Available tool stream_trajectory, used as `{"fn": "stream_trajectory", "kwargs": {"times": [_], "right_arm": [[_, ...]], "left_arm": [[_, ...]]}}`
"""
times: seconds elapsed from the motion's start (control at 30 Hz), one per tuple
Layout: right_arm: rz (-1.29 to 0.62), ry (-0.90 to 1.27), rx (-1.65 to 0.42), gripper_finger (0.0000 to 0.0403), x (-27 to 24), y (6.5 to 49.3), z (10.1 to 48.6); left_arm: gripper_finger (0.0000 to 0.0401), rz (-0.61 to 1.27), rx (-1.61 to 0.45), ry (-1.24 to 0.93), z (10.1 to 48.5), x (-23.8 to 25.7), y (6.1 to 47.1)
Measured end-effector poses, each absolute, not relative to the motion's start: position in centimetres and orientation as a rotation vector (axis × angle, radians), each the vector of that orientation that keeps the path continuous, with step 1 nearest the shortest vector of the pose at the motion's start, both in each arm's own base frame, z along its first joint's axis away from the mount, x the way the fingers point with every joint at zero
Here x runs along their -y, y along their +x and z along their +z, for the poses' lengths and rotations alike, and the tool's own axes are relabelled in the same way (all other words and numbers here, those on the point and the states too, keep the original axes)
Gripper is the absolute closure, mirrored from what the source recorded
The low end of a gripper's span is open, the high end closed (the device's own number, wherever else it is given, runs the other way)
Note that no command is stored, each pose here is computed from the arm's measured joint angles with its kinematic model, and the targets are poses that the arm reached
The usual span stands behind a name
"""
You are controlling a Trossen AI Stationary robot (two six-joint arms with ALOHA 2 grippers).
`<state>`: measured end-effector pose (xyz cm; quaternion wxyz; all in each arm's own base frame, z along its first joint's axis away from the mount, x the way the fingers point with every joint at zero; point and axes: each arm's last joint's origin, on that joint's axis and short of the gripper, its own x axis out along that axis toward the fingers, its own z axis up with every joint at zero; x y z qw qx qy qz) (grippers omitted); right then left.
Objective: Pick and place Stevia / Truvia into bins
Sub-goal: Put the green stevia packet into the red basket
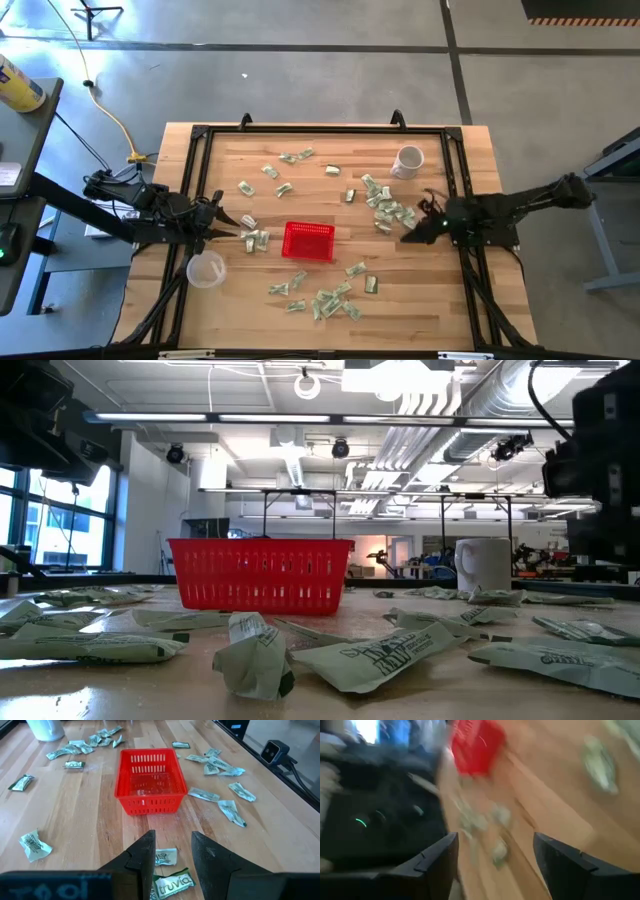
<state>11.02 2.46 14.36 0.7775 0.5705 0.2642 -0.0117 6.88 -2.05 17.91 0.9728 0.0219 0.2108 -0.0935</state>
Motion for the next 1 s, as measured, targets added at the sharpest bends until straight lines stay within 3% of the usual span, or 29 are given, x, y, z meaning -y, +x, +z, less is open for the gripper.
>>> {"fn": "stream_trajectory", "kwargs": {"times": [0.23,0.5,0.73,1.0], "right_arm": [[-0.192,1.080,-0.855,0.0156,-3.1,11.0,17.3],[-0.505,0.690,-0.955,0.0156,-3.0,12.4,23.4],[-0.603,0.630,-1.222,0.0156,-3.8,15.8,20.0],[-0.812,0.704,-1.351,0.0156,-3.7,18.7,16.6]], "left_arm": [[0.0240,-0.188,-0.425,0.045,17.9,2.0,6.9],[0.0240,-0.189,-0.425,0.044,17.9,2.1,6.9],[0.0240,-0.188,-0.425,0.044,17.9,2.1,6.9],[0.0240,-0.189,-0.426,0.044,17.9,2.1,6.9]]}}
